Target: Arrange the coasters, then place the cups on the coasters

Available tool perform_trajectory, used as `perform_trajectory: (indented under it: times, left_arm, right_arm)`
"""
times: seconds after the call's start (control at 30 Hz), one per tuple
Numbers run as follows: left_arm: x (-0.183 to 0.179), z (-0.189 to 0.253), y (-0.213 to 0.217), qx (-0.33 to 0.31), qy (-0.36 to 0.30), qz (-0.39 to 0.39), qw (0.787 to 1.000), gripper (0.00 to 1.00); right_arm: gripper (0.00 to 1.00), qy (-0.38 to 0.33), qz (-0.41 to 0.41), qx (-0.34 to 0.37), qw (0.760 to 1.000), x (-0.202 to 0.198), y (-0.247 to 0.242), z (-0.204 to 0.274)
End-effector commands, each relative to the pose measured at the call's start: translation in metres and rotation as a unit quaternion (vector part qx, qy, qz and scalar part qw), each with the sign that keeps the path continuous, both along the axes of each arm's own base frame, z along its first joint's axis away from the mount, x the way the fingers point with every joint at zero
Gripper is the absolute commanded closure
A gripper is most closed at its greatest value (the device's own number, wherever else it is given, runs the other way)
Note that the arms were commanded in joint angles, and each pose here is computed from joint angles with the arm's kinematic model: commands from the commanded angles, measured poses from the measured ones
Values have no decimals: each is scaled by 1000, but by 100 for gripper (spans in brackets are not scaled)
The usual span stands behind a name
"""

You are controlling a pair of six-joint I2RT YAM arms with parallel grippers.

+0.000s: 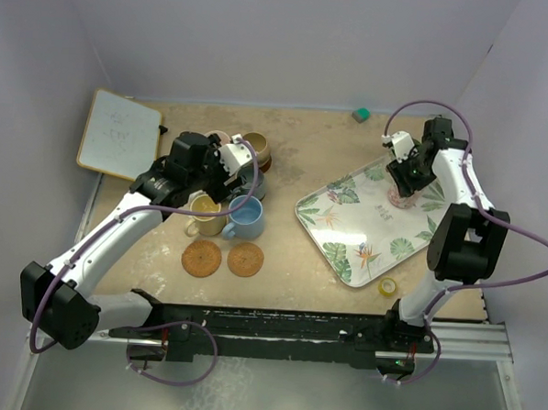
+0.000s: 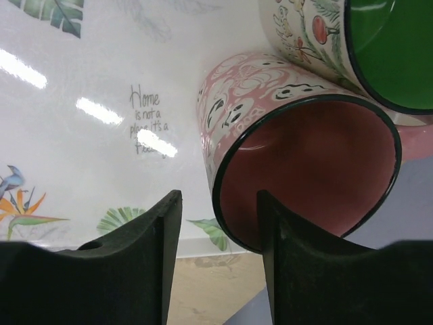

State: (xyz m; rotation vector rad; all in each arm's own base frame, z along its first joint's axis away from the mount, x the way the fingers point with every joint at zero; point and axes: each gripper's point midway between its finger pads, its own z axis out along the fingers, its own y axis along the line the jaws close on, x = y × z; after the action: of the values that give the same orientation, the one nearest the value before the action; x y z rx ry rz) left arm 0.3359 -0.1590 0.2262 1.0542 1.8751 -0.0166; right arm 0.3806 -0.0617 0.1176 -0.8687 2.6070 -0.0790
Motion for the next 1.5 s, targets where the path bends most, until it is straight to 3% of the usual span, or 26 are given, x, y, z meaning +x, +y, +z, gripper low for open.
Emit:
perform_trajectory:
  times: [0.0,0.17,0.53,0.97,1.47]
  left_arm:
    - [2,18,2,-13,-31,4,999,21]
    - [2,23,4,-6,-39,-1,999,21]
    - [5,39,4,-7,-64,-5,998,21]
    - [18,33,8,10,-62,18,998,20]
    - [25,25,4,14,-46,22,999,20]
  right_arm:
    - [55,9,13,1,1000,-3,4,10]
    - [77,31,14,11,999,-14,17,4]
    - [100,57,-49,68,995,-54,80,5]
    - [99,56,-39,143,987,-76,165,11]
    - [72,64,12,201,977,-74,214,6]
